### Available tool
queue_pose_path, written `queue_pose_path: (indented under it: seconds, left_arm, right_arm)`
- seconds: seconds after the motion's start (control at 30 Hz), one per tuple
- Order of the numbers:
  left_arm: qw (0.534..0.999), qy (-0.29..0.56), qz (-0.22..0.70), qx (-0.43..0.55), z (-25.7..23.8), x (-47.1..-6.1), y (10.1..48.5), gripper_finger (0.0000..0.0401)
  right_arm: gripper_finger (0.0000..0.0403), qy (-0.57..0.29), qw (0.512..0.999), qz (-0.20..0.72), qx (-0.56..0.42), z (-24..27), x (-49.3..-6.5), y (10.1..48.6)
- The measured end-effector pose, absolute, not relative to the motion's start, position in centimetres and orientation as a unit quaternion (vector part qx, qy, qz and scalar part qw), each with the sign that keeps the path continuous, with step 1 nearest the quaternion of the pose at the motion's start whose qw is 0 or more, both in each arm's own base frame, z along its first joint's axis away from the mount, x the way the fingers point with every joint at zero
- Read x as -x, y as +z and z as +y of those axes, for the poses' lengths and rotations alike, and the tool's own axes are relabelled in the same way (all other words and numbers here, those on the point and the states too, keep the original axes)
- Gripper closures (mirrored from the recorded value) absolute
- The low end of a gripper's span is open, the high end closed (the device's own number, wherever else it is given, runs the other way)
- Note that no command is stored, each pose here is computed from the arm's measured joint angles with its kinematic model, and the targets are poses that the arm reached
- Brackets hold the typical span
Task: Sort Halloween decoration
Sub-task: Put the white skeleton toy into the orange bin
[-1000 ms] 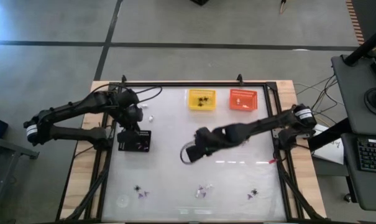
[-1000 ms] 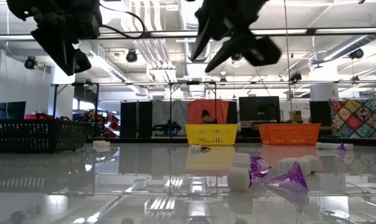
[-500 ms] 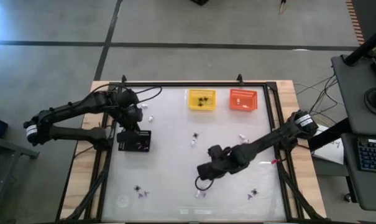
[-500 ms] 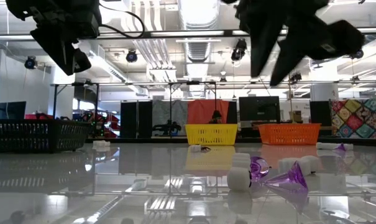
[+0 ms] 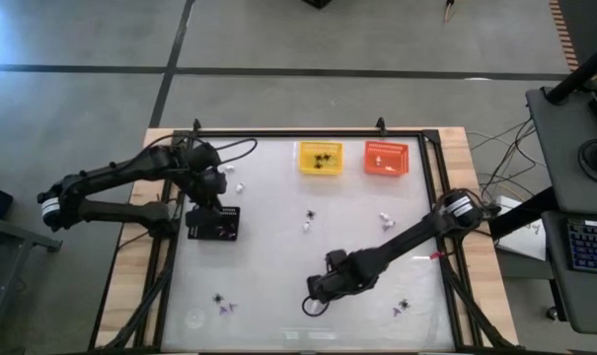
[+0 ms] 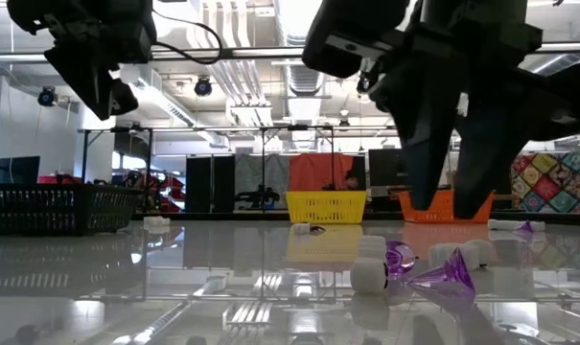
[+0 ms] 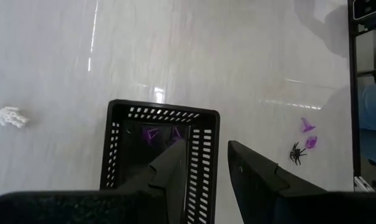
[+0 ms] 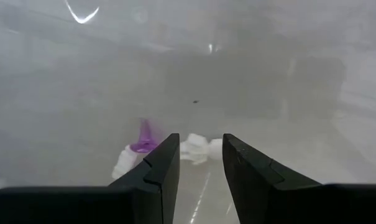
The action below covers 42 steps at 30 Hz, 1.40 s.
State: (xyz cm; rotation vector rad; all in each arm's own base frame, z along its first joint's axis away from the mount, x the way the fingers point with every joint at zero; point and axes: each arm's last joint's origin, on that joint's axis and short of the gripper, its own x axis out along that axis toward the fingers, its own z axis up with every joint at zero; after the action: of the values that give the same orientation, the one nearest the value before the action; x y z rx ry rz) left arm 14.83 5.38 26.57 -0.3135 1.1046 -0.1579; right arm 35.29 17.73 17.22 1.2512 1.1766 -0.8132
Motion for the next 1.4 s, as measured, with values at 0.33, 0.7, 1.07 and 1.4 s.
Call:
queue_pose_path:
  seconds: [0.33, 0.7, 1.07, 1.4]
  left_arm:
    - [0.828, -0.074, 0.533, 0.157, 5.3, -14.7, 25.7, 0.0299]
    - [0.828, -0.074, 0.533, 0.157, 5.3, -14.7, 25.7, 0.0299]
    - [0.828, -0.071, 0.532, 0.161, 5.3, -14.7, 25.8, 0.0299]
    - [0.831, -0.070, 0.529, 0.160, 5.4, -14.8, 25.8, 0.0299]
  right_arm:
    - [0.0287, -0.326, 0.580, 0.545, -0.510, 18.7, -36.6, 15.4]
    - [0.0282, -0.333, 0.593, 0.548, -0.486, 18.4, -35.9, 16.6]
    - [0.0270, -0.346, 0.558, 0.552, -0.513, 18.6, -35.4, 17.3]
    - [0.0269, -0.366, 0.540, 0.539, -0.533, 18.7, -35.6, 16.8]
